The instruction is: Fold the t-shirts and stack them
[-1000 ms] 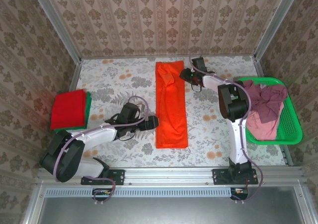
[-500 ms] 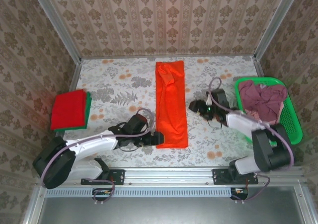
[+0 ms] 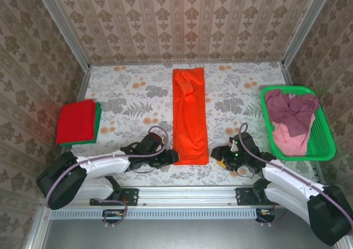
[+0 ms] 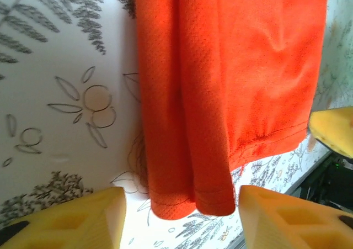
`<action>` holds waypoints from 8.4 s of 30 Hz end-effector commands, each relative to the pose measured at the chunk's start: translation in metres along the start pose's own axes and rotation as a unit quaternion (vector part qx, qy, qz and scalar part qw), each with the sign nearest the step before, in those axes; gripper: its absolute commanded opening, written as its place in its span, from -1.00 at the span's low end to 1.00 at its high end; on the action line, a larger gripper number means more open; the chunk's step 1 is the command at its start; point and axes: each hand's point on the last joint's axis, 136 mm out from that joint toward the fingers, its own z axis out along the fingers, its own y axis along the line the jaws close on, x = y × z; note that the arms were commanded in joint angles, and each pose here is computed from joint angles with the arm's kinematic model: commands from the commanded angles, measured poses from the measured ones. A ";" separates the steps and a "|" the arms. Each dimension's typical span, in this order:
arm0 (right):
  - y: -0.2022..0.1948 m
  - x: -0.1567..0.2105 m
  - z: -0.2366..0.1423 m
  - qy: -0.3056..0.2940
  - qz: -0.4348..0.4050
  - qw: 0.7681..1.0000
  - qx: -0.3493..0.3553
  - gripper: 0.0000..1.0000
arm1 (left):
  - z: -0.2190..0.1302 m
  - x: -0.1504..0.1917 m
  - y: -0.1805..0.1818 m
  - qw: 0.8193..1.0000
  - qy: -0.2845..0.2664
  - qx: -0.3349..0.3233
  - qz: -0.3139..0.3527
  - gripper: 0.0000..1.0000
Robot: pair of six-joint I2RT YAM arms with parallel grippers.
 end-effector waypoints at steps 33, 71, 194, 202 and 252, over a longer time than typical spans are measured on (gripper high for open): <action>0.034 0.017 0.024 0.052 -0.042 0.998 -0.022 -1.00 | 0.016 -0.001 -0.016 0.998 0.029 0.044 0.020 -1.00; 0.156 -0.156 0.044 -0.040 -0.135 0.989 -0.056 -1.00 | -0.047 -0.221 -0.059 0.993 -0.065 0.062 0.081 -1.00; 0.191 -0.232 0.072 -0.167 -0.248 0.954 -0.002 0.23 | 0.024 -0.181 -0.066 0.982 -0.087 0.055 0.159 0.18; 0.157 -0.208 0.064 -0.163 -0.209 0.964 0.010 -0.12 | 0.040 -0.237 -0.054 0.985 -0.101 0.062 0.125 -0.05; 0.107 -0.162 0.045 -0.126 -0.177 0.975 0.051 -0.07 | 0.024 -0.232 -0.009 0.981 -0.095 -0.128 0.112 0.08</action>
